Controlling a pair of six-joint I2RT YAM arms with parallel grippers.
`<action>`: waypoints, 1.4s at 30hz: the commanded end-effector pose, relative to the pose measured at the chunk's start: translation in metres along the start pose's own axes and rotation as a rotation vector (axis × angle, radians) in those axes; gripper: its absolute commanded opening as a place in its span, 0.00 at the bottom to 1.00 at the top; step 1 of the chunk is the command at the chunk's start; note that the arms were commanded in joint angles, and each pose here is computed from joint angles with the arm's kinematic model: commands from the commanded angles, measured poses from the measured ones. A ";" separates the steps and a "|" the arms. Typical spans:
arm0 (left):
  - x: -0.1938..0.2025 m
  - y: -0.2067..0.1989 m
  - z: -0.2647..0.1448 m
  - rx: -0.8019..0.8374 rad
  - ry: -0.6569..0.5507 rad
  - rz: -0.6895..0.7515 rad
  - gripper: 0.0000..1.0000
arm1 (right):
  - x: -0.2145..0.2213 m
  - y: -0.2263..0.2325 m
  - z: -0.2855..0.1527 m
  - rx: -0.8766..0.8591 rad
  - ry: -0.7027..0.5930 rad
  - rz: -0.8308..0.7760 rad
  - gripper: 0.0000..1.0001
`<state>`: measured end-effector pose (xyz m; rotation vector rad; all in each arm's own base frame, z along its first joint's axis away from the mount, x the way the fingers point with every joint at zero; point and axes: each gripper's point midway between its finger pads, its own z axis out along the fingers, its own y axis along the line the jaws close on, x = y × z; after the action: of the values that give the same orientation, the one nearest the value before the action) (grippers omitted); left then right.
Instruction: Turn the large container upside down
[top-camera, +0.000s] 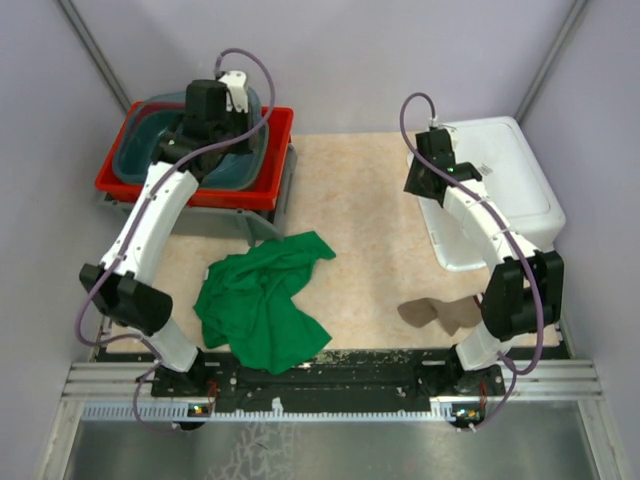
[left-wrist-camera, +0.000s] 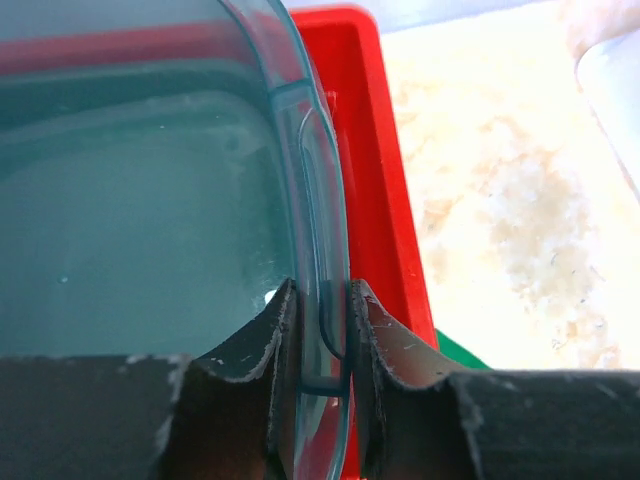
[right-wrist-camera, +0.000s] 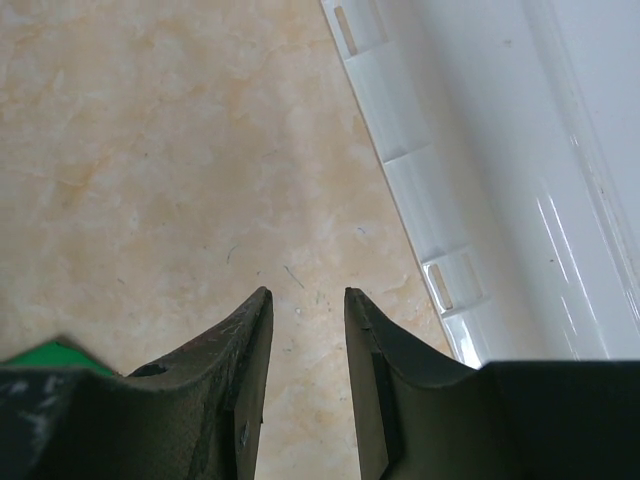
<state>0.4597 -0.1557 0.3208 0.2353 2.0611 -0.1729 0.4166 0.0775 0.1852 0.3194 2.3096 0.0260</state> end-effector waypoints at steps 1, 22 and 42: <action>-0.080 0.012 -0.075 -0.029 -0.280 0.045 0.00 | -0.041 0.013 -0.021 -0.067 -0.102 0.029 0.36; -0.176 -0.151 -0.206 0.792 -0.628 0.044 0.00 | -0.148 -0.076 -0.104 0.000 -0.384 0.288 0.36; -0.106 -0.235 -0.204 1.620 -0.227 -0.175 0.00 | -0.167 -0.152 -0.159 0.191 -0.546 0.348 0.41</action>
<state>0.3061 -0.3566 0.4993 0.8039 1.3977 -1.7480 0.3821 -0.0914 0.3696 0.7513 1.7696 -0.0657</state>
